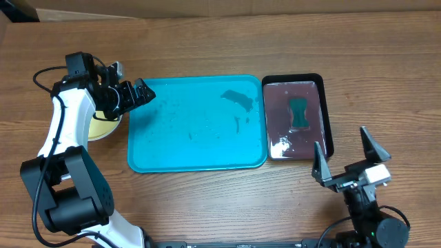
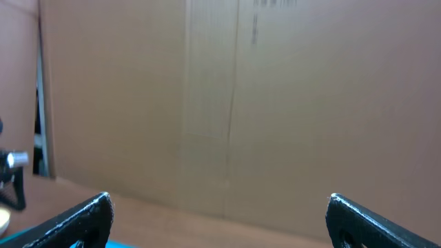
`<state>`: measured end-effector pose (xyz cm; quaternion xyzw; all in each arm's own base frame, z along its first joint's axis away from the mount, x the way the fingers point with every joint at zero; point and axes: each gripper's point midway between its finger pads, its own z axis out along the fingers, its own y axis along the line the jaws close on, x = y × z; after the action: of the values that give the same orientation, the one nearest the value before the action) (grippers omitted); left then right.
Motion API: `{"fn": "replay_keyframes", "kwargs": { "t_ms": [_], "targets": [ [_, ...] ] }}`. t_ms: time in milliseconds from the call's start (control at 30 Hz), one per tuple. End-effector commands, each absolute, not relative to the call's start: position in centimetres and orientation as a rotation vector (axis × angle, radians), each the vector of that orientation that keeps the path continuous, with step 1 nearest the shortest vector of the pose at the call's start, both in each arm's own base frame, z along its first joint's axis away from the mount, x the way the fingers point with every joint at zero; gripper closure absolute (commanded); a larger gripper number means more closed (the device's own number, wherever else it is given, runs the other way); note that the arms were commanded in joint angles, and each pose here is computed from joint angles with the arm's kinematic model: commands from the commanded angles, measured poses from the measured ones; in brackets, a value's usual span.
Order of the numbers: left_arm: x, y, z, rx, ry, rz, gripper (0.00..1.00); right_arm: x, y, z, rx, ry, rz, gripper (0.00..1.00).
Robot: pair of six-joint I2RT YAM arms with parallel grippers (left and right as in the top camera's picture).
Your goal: Clean dirty plates on tray and stack at the side
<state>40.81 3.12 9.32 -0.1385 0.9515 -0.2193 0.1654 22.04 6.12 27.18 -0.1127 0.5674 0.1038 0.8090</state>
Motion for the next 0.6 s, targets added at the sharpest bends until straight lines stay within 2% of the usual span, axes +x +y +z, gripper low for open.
{"fn": "replay_keyframes", "kwargs": {
  "t_ms": [0,333,567],
  "targets": [
    [40.9,2.8,9.2,-0.343,2.713,-0.633,0.0,22.5,6.0,25.4,-0.24,1.254,0.217,0.0],
    [40.9,2.8,9.2,-0.343,2.714,-0.633,0.0,24.0,5.6,17.1,-0.221,1.576,0.206,0.0],
    [40.9,2.8,9.2,-0.343,2.714,-0.633,0.0,24.0,5.5,17.2,-0.211,1.574,0.201,0.0]
  ]
}}
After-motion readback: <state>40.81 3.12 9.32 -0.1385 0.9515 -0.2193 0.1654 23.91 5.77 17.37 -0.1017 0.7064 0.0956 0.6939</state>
